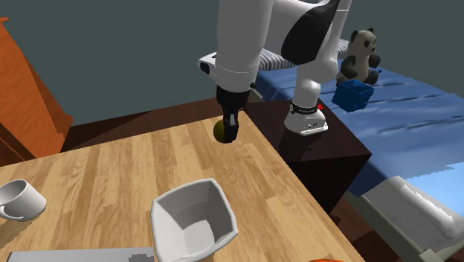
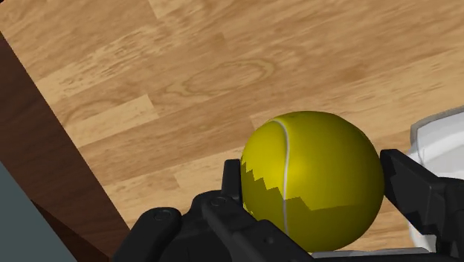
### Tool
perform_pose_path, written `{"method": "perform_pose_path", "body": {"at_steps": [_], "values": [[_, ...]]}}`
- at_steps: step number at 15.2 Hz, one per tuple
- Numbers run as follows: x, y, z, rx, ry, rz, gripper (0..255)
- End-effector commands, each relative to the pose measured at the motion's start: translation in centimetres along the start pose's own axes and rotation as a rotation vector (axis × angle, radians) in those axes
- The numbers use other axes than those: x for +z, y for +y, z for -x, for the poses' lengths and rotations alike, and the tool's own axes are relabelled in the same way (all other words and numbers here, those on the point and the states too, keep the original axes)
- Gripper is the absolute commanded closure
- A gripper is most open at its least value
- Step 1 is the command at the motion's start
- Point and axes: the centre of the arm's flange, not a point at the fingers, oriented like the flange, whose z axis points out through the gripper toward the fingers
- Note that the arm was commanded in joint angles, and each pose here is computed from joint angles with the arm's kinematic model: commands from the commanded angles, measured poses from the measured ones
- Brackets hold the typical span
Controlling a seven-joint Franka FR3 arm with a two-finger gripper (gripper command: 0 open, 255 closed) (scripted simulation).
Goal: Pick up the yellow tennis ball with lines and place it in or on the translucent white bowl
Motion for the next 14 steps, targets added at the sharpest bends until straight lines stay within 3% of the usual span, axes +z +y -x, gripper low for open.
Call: {"method": "perform_pose_path", "body": {"at_steps": [1, 14], "values": [[-0.5, -1.8, -0.9, 0.001, 0.0, 0.001, 255], [-3.2, -17.2, -7.8, 0.001, 0.0, 0.001, 255]]}}
